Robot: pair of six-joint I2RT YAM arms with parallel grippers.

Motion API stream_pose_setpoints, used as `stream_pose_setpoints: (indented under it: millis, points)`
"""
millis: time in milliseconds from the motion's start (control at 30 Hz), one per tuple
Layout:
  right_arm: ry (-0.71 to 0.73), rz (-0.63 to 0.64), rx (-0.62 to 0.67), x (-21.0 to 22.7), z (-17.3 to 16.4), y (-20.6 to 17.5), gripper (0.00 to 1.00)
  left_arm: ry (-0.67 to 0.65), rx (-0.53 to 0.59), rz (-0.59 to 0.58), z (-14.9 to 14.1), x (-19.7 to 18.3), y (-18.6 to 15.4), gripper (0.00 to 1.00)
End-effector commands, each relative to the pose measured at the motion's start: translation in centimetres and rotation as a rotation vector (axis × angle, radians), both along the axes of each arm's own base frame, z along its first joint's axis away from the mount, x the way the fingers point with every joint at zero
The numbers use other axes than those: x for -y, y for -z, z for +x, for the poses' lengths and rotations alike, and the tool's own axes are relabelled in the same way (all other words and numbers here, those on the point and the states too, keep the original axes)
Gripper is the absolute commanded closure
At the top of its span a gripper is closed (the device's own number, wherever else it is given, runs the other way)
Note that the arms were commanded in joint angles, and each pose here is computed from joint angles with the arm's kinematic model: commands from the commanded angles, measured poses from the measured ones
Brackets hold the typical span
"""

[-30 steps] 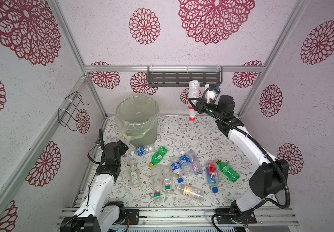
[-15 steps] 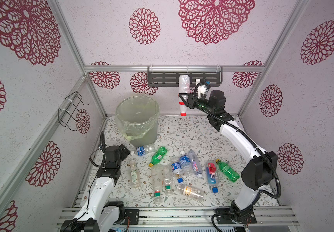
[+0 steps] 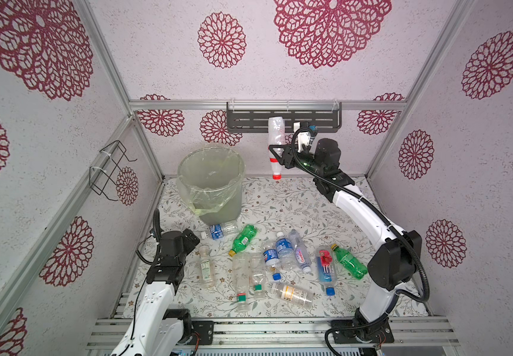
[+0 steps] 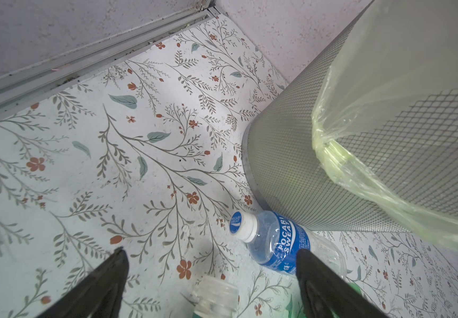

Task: Throw the plastic bottles in the bin
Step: Throw the plastic bottle into the trash bin.

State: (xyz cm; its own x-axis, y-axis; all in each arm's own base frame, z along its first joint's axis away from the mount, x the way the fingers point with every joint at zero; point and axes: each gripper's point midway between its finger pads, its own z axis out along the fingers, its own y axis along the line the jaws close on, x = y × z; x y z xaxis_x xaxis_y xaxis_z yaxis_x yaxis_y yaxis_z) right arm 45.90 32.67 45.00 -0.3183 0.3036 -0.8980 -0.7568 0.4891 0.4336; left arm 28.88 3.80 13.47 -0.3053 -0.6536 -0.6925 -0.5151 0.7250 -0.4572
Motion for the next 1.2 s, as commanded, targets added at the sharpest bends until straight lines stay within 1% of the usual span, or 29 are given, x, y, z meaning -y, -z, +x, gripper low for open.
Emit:
stream_pose_setpoints:
  millis: [0, 200, 300, 333, 400, 433, 467, 600, 733, 900, 967, 1033, 1167]
  points:
    - [-0.061, 0.031, 0.116, -3.4, -1.3, -3.4, 0.57, -0.018, 0.008, -0.007, -0.6, -0.2, -0.3, 0.03]
    - [-0.105, 0.031, 0.189, -9.4, 0.8, -2.1, 0.57, 0.003, 0.007, -0.055, -0.7, 0.6, -0.3, 0.03]
    - [-0.104, 0.069, 0.185, -11.1, 2.4, -1.2, 0.55, 0.028, 0.033, -0.103, -0.3, 1.4, 0.2, 0.03]
    - [-0.109, 0.094, 0.185, -11.6, 2.8, -1.1, 0.5, 0.029, 0.033, -0.112, -0.3, 1.5, 0.4, 0.03]
    - [-0.117, 0.118, 0.182, -12.4, 3.2, -0.9, 0.26, 0.025, 0.028, -0.114, -0.3, 1.5, 0.5, 0.03]
    - [-0.116, 0.123, 0.181, -12.6, 3.3, -0.8, 0.1, 0.024, 0.026, -0.112, -0.2, 1.5, 0.5, 0.03]
    - [-0.118, 0.125, 0.182, -12.8, 3.2, -0.9, 0.02, 0.027, 0.027, -0.112, -0.2, 1.6, 0.4, 0.03]
    - [-0.13, 0.099, 0.191, -12.7, 2.2, -1.7, 0.01, 0.036, 0.033, -0.103, -0.1, 1.6, 0.2, 0.03]
    - [-0.137, 0.073, 0.22, -11.5, 0.5, -3.2, 0.01, 0.035, 0.034, -0.097, 0.1, 1.6, 0.0, 0.03]
    - [-0.14, 0.09, 0.256, -9.2, -2.3, -5.0, 0.01, 0.043, 0.026, -0.097, 0.4, 1.7, 0.0, 0.03]
    - [-0.132, 0.087, 0.24, -8.1, -2.9, -5.0, 0.01, 0.04, 0.019, -0.104, 0.4, 1.8, 0.1, 0.03]
    - [-0.11, 0.075, 0.201, -6.8, -3.0, -4.3, 0.01, 0.043, 0.017, -0.114, 0.5, 2.0, 0.3, 0.03]
    - [-0.051, 0.057, 0.129, -3.7, -2.9, -1.7, 0.01, 0.072, 0.008, -0.12, 1.0, 2.7, 0.3, 0.03]
